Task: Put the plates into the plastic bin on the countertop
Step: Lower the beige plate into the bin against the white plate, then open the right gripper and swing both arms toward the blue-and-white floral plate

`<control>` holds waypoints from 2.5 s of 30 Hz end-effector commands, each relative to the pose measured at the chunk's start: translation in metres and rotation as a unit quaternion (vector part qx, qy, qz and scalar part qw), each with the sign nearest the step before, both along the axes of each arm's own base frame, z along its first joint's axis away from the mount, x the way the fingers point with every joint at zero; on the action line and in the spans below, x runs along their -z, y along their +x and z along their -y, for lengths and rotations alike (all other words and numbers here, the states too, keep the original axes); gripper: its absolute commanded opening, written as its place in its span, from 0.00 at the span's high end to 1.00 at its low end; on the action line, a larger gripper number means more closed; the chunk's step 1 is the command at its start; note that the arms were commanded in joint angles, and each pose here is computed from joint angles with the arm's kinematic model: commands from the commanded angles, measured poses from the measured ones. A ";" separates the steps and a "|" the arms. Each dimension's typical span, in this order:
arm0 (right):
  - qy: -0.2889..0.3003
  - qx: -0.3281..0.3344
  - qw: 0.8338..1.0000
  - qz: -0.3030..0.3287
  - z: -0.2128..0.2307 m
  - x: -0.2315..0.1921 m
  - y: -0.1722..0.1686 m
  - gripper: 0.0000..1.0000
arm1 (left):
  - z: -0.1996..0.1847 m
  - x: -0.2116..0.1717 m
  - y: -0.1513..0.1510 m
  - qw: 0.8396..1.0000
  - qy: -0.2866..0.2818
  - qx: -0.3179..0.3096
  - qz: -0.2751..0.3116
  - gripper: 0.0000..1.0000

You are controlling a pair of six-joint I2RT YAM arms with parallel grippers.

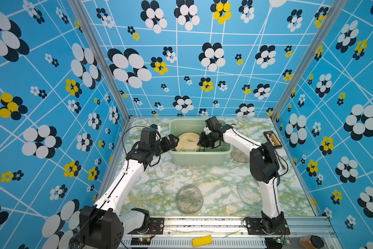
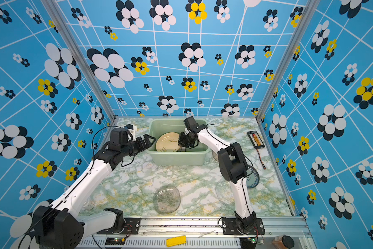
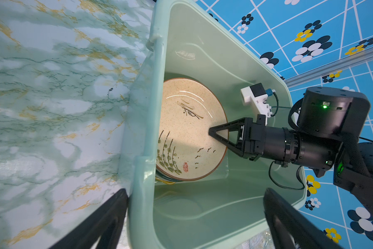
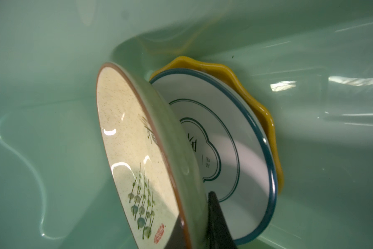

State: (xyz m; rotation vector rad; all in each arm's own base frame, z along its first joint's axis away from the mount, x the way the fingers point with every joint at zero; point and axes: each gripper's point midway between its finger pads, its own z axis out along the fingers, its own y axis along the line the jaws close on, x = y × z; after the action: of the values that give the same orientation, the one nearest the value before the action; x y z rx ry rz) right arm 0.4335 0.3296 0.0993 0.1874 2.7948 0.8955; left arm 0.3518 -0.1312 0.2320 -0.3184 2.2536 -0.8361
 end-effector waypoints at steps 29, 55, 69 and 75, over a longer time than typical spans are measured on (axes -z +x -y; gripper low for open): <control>-0.009 -0.015 1.000 0.007 -0.005 -0.005 0.013 0.52 | -0.002 -0.017 0.006 1.000 0.002 -0.004 0.020 0.01; -0.076 -0.021 0.987 0.138 0.038 -0.129 0.004 0.01 | -0.011 -0.063 -0.017 0.996 0.009 -0.005 0.084 0.01; -0.085 0.107 0.971 0.197 0.182 -0.213 -0.060 0.04 | 0.081 -0.162 -0.060 0.950 0.092 0.204 0.219 0.01; -0.090 0.205 0.964 0.141 0.269 -0.169 -0.111 0.06 | 0.149 -0.165 -0.082 0.917 0.122 0.299 0.234 0.01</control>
State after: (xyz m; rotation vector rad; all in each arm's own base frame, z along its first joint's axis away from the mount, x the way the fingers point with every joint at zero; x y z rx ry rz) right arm 0.3427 0.0862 0.2919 0.4247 2.3838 0.5371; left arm 0.2771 -0.2637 0.4159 0.5334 1.9171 -0.8824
